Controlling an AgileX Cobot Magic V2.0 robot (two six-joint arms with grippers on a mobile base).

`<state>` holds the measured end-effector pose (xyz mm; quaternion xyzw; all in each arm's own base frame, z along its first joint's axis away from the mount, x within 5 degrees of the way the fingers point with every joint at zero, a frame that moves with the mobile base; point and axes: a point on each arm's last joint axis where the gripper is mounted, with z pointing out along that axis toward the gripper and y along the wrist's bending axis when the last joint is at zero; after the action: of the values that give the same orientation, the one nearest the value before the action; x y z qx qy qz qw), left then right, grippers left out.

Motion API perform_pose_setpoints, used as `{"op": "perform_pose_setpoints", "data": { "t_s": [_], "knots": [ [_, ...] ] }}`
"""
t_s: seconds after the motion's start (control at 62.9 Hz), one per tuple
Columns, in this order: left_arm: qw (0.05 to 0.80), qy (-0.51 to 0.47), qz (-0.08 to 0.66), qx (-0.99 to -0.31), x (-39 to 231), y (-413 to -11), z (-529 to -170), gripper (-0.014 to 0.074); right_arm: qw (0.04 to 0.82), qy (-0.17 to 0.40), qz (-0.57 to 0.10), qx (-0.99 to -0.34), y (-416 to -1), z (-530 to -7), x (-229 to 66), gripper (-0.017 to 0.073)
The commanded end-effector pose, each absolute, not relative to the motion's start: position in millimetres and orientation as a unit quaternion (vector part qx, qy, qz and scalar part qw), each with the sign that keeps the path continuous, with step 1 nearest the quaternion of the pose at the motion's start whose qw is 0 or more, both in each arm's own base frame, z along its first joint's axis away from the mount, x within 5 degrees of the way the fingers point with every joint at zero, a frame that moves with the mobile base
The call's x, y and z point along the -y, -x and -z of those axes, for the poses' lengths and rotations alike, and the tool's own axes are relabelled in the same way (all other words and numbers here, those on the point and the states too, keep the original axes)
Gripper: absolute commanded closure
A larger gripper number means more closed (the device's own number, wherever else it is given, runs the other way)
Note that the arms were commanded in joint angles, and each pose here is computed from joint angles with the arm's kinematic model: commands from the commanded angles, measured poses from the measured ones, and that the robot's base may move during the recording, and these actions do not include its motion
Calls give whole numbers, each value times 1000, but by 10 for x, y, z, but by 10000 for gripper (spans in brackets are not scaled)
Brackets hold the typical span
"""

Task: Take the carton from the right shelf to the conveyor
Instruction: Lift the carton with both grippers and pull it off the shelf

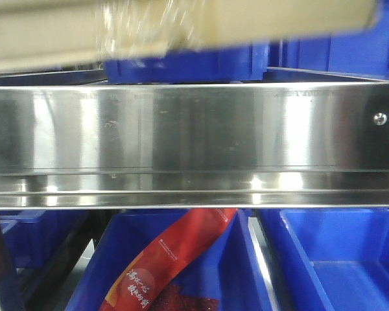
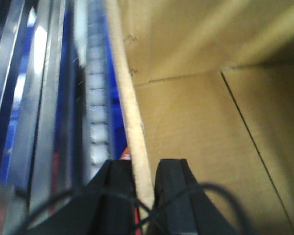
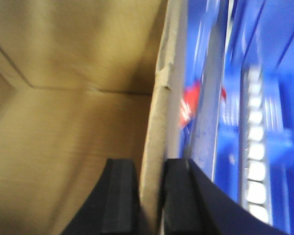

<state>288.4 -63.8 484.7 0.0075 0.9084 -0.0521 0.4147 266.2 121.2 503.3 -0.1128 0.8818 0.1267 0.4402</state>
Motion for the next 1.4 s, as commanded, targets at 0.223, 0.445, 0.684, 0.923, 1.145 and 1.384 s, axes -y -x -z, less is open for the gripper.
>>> {"op": "perform_pose_setpoints", "data": {
  "t_s": [0.223, 0.445, 0.684, 0.923, 1.145, 1.384],
  "knots": [
    [467, -17, 41, -883, 678, -2291, -5157, 602, 462, 116, -106, -873, -2017, -5138, -864, 627],
    [453, -46, 72, -888, 884, -2129, -5073, 602, 457, 117, -108, -875, -1664, -4988, -708, 627],
    [439, -48, 81, -894, 967, -2123, -4998, 602, 463, 117, -110, -871, -1601, -4956, -680, 627],
    [439, -48, 80, -893, 965, -2123, -4998, 602, 463, 117, -110, -871, -1601, -4956, -680, 627],
    [440, -48, 79, -893, 963, -2124, -4999, 602, 470, 117, -112, -868, -1608, -4968, -684, 627],
    [440, -48, 79, -893, 963, -2124, -4999, 602, 471, 117, -112, -867, -1609, -4970, -684, 627]
  ]
}}
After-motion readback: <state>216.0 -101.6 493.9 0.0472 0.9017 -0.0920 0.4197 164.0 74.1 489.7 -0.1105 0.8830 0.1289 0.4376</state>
